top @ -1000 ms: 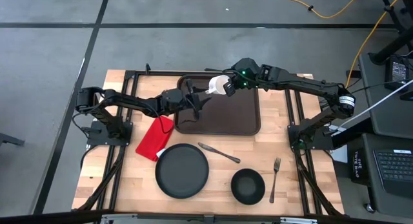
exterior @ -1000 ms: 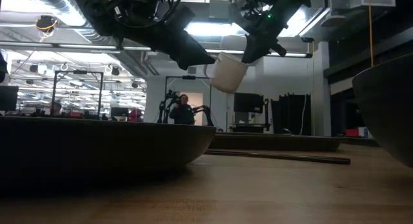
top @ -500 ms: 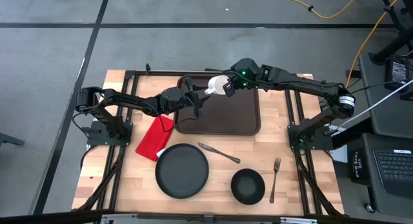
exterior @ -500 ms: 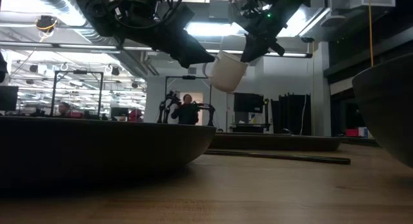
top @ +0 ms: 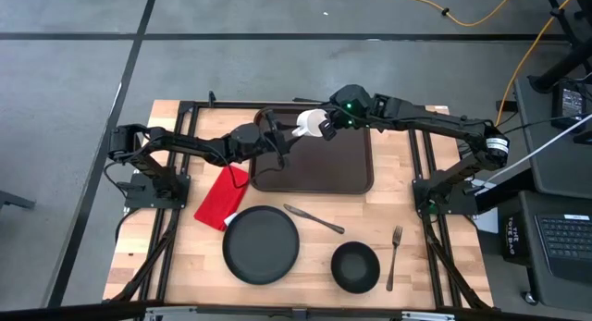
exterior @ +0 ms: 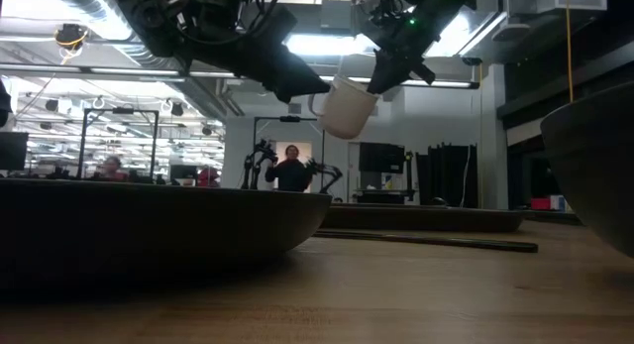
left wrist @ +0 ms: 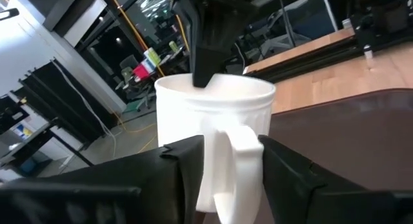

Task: Set up tray
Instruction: Put the white mug on the brown serving tray

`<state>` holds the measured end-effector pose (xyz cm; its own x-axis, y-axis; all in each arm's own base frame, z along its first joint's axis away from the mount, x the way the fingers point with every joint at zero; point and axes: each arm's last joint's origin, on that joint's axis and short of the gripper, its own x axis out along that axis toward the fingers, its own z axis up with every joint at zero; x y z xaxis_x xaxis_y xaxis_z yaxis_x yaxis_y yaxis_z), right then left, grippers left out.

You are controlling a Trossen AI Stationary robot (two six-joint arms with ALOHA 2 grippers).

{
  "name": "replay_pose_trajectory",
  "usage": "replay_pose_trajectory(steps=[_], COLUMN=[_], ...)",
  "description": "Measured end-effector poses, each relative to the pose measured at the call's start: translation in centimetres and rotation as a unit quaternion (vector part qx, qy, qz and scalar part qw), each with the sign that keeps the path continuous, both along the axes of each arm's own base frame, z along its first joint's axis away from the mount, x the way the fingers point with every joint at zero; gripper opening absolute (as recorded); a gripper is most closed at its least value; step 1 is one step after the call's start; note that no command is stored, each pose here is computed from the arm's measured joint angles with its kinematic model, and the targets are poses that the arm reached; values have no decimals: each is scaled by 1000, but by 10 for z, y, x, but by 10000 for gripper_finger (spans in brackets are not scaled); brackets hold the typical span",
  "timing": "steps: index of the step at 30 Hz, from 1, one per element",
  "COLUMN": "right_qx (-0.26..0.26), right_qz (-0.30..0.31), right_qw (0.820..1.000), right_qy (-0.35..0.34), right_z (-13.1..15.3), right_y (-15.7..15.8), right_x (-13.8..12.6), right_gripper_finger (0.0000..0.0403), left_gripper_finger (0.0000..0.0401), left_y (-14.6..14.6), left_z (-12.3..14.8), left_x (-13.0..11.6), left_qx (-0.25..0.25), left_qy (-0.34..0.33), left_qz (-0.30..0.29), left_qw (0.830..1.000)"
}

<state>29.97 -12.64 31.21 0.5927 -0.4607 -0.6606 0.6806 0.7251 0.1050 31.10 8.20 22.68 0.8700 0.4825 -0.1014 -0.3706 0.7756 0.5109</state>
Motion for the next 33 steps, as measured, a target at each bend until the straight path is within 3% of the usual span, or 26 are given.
replay_pose_trajectory(steps=[10,21,28,33], right_qx=[1,2,1,1], right_qz=[-1,-2,-2,0], right_qw=[1000,1000,1000,1000], right_qy=[0,-1,0,2], right_z=[0,0,0,0], right_y=[0,0,0,0], right_x=[0,0,0,0], right_gripper_finger=[8,8,9,20], left_gripper_finger=[97,88,41,37], left_y=[0,-1,0,0], left_z=[-2,-2,-2,-3], left_x=[0,0,0,0], left_qx=[-2,23,34,36], left_qy=[9,27,33,35], left_qz=[0,7,10,9], left_qw=[1000,999,999,999])
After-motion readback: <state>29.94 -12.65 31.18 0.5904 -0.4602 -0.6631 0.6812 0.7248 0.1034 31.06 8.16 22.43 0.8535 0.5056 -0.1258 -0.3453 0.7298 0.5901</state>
